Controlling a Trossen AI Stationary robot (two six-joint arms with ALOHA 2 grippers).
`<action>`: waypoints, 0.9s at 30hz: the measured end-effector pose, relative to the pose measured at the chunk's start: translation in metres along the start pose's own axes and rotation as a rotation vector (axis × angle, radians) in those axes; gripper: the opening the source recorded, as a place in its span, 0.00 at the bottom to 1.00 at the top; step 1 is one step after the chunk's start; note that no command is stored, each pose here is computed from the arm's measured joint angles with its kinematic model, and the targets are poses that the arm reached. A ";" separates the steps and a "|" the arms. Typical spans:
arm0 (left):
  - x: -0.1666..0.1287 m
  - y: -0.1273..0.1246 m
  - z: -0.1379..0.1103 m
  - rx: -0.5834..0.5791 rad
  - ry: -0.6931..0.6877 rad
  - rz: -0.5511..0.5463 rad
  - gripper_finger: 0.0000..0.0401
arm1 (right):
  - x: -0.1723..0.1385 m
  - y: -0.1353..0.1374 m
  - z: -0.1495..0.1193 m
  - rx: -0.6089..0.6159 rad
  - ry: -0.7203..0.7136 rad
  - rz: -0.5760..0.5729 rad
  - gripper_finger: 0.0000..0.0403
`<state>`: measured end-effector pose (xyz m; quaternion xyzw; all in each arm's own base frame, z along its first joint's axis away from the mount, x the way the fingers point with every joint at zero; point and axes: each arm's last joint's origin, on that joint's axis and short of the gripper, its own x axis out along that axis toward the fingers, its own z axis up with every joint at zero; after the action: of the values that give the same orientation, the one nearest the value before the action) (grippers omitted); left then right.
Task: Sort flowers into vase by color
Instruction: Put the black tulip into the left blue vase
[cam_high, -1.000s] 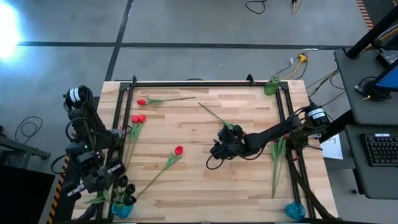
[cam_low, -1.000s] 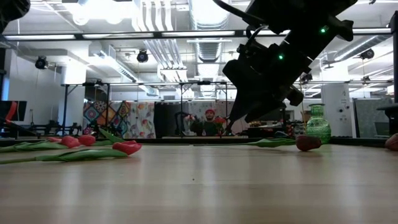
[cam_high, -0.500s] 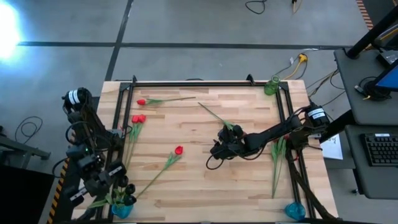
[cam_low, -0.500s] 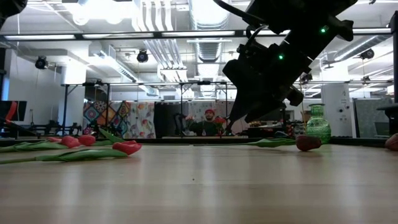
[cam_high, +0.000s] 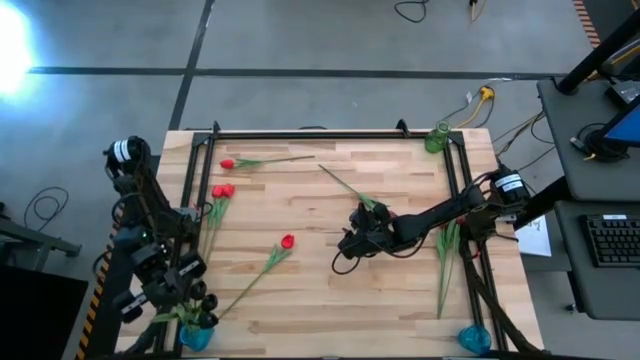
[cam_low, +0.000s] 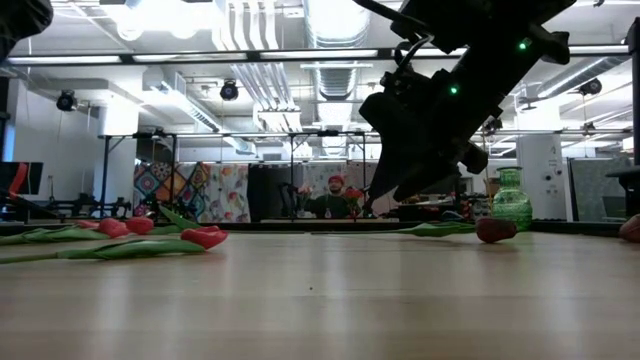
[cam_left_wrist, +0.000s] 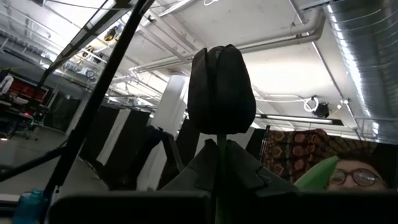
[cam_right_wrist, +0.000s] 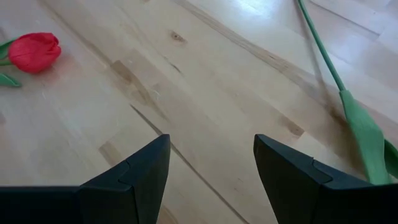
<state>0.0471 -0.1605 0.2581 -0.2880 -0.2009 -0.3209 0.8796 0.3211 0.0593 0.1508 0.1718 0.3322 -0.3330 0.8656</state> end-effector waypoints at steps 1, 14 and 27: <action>-0.002 0.002 -0.001 0.002 0.005 0.000 0.00 | 0.000 0.000 0.000 0.000 0.000 0.000 0.56; -0.015 0.003 -0.014 0.016 0.097 -0.135 0.00 | 0.000 0.000 0.000 0.000 -0.002 0.000 0.56; -0.020 0.000 -0.029 0.114 0.239 -0.169 0.00 | -0.001 0.001 -0.001 0.007 -0.004 0.004 0.56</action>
<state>0.0371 -0.1701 0.2256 -0.1796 -0.1364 -0.4140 0.8819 0.3210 0.0611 0.1510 0.1750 0.3291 -0.3327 0.8663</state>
